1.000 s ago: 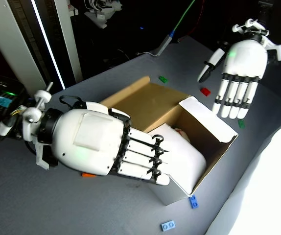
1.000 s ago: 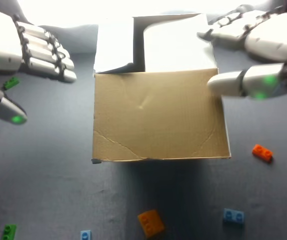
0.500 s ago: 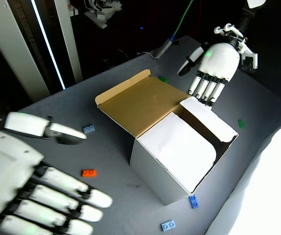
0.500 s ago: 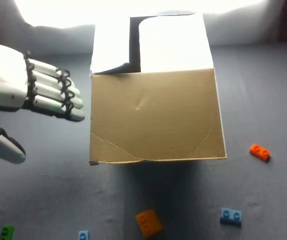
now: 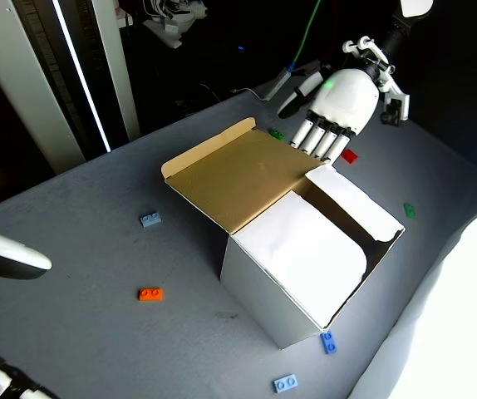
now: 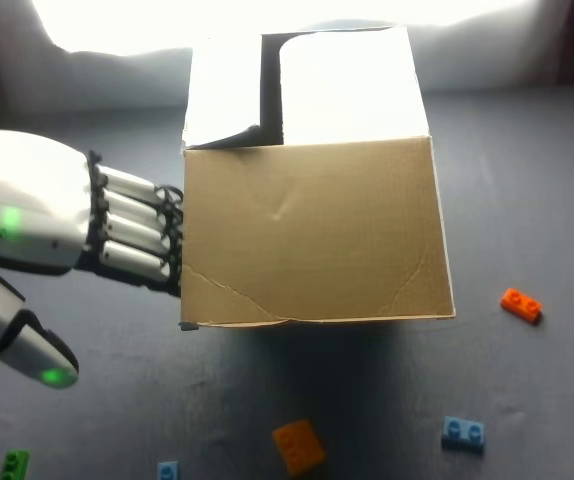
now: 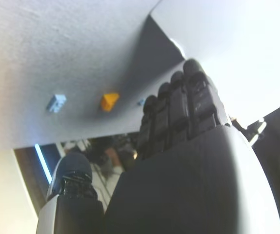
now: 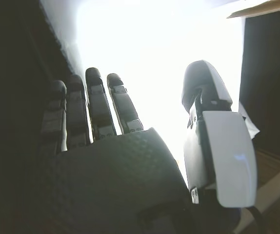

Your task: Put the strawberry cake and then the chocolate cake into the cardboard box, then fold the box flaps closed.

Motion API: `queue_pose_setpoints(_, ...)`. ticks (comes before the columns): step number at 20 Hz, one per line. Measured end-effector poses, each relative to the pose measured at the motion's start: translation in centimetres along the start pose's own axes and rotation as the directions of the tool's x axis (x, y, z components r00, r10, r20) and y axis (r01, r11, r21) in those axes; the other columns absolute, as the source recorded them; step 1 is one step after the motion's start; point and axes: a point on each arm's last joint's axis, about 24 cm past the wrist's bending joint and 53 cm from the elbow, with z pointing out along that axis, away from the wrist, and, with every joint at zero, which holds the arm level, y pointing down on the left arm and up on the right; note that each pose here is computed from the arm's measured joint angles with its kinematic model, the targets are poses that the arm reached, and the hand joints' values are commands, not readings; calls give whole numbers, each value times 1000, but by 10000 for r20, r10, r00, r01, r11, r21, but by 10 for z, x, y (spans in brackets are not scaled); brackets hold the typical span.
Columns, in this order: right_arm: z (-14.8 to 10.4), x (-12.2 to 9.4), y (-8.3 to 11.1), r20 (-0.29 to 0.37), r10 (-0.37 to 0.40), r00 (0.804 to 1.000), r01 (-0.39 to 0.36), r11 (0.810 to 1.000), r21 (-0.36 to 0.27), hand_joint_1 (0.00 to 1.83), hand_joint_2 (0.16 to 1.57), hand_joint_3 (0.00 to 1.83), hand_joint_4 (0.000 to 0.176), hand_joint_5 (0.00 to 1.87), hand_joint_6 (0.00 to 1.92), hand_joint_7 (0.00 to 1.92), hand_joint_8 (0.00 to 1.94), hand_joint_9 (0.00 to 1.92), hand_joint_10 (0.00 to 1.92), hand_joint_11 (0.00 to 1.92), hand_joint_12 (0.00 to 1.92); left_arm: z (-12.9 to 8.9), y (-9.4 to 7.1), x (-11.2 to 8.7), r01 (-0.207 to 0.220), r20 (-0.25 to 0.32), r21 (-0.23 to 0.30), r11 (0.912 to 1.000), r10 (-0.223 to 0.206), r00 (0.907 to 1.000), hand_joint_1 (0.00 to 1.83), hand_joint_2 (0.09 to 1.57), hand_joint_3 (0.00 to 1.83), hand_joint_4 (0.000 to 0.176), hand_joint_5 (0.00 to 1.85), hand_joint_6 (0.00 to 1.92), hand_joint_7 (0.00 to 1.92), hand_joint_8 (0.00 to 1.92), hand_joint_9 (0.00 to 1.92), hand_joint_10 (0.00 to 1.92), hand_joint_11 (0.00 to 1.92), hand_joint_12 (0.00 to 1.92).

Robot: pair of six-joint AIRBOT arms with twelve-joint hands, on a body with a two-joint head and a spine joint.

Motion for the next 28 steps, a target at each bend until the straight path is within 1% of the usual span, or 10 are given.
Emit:
queue_pose_setpoints(2,0,3,2,-87,-132,9999,132,9999,-49,0,1208,0,0,37,4,145,2,105,5,0,139,4,-9,1,-28,-32,186,9998,29,10000,0,1188,0,12,66,0,101,0,94,0,0,425)
queue_pose_setpoints(6,1,4,6,-101,-88,9999,86,9999,-141,0,1214,3,0,32,0,131,0,89,0,0,155,6,-29,-9,27,296,702,9975,-48,9996,0,1187,0,11,88,7,113,6,111,4,0,462)
queue_pose_setpoints(11,1,5,7,-124,-129,9998,127,9998,-158,0,1211,0,0,46,2,131,2,83,2,0,49,-1,-38,-36,12,912,980,9952,-101,9958,0,1196,2,8,102,5,122,3,105,1,0,422)
queue_pose_setpoints(13,1,5,7,-124,-152,9998,150,9998,-160,0,1217,2,0,43,0,125,0,77,0,0,44,-13,-42,-69,36,1749,1174,9931,-242,9843,0,1194,1,8,104,3,128,2,107,1,0,442)
queue_pose_setpoints(14,1,5,7,-127,-152,9998,150,9998,-157,0,1215,0,0,38,1,123,0,86,1,0,115,-17,-43,-79,-3,1964,1187,9929,-232,9802,0,1193,1,11,95,0,121,0,107,1,0,442)
queue_pose_setpoints(17,1,4,7,-106,-146,9998,144,9997,-180,0,1213,0,0,23,0,102,0,70,1,0,88,-36,-45,-120,-356,2968,1146,9928,0,9549,0,1191,0,3,99,2,122,1,112,2,0,466)
queue_pose_setpoints(19,1,5,8,-107,-146,9998,144,9997,-189,0,1212,0,0,21,0,96,1,72,1,0,56,-41,-43,-139,-544,3389,1001,9935,174,9407,0,1193,1,3,81,1,107,1,93,1,0,408)
queue_pose_setpoints(22,1,4,8,-99,-192,9998,190,9996,-198,0,1214,0,0,15,3,95,0,67,2,8,25,-37,-33,-151,-455,3632,632,9970,195,9315,0,1191,0,5,90,5,117,4,102,4,0,440)
queue_pose_setpoints(24,1,5,8,-107,-204,9997,202,9996,-191,0,1219,2,0,20,4,84,0,52,0,9,30,-30,-25,-152,-276,3650,442,9986,96,9310,0,1187,0,13,93,4,120,3,110,5,0,492)
queue_pose_setpoints(28,2,3,10,-53,-188,9998,187,9995,-259,0,1210,0,0,33,4,126,4,95,7,0,86,-12,-10,-143,26,3347,68,10000,-47,9423,0,1190,0,8,126,12,142,7,126,8,0,520)
